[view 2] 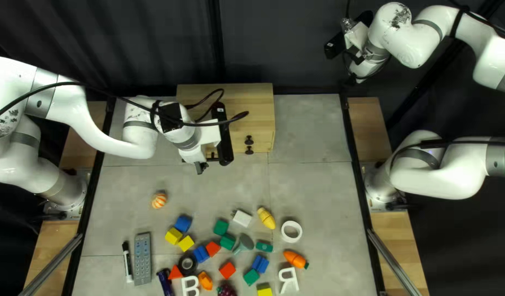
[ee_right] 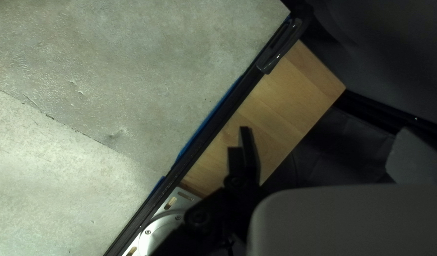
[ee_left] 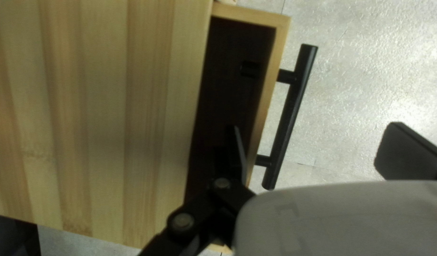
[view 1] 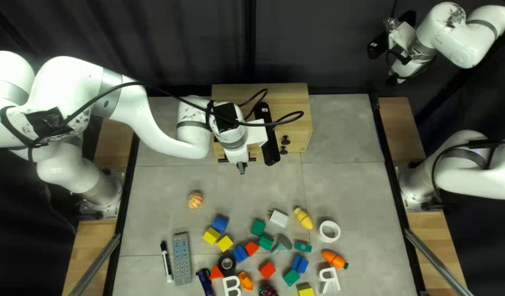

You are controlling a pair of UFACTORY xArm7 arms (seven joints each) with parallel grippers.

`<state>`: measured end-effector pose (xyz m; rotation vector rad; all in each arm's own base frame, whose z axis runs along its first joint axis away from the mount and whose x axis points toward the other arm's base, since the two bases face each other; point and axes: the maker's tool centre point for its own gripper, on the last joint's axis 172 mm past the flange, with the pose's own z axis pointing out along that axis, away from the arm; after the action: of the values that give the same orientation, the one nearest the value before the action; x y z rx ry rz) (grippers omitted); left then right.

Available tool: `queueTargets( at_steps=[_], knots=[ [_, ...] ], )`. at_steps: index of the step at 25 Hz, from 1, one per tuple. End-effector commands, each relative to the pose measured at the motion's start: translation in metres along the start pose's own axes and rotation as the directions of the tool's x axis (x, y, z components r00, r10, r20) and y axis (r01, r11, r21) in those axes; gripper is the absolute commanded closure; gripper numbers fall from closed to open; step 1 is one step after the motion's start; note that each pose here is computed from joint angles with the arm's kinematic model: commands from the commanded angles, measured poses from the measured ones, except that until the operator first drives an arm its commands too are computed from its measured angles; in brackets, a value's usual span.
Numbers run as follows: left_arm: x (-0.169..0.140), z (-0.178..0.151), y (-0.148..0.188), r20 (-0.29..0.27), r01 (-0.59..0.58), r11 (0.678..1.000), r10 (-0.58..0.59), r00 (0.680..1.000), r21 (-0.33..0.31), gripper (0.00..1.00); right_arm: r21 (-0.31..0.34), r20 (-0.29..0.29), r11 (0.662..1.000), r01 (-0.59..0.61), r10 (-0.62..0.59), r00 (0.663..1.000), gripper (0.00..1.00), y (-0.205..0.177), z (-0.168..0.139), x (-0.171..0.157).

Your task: Open drawers and place objects into drawer and close

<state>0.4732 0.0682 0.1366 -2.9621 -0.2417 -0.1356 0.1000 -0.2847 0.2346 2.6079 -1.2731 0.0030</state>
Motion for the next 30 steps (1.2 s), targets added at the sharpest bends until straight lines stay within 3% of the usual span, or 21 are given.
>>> queueTargets(
  at_steps=[1,6,14,20,30],
  knots=[
    [0.000,0.005,-0.001,0.014,-0.001,1.000,0.001,1.000,0.002,0.00,0.000,0.000,1.000,0.000,0.000,1.000,0.00,0.000,0.000,0.000],
    [0.000,0.007,-0.001,0.050,0.000,1.000,0.001,0.999,-0.016,0.00,0.000,0.000,1.000,0.000,0.000,1.000,0.00,0.000,0.000,0.000],
    [-0.003,0.002,0.006,0.096,-0.001,0.995,0.010,0.995,-0.096,0.00,0.000,0.000,1.000,0.000,0.000,1.000,0.00,0.000,0.000,0.000],
    [-0.007,-0.001,0.009,0.088,-0.005,0.989,0.018,0.996,-0.147,0.00,0.000,0.000,1.000,0.000,0.000,1.000,0.00,0.000,0.000,0.000],
    [-0.008,-0.017,0.021,0.092,-0.032,0.985,0.048,0.995,-0.169,0.00,0.000,0.000,1.000,0.000,0.000,1.000,0.00,0.000,0.000,0.000]
  ],
)
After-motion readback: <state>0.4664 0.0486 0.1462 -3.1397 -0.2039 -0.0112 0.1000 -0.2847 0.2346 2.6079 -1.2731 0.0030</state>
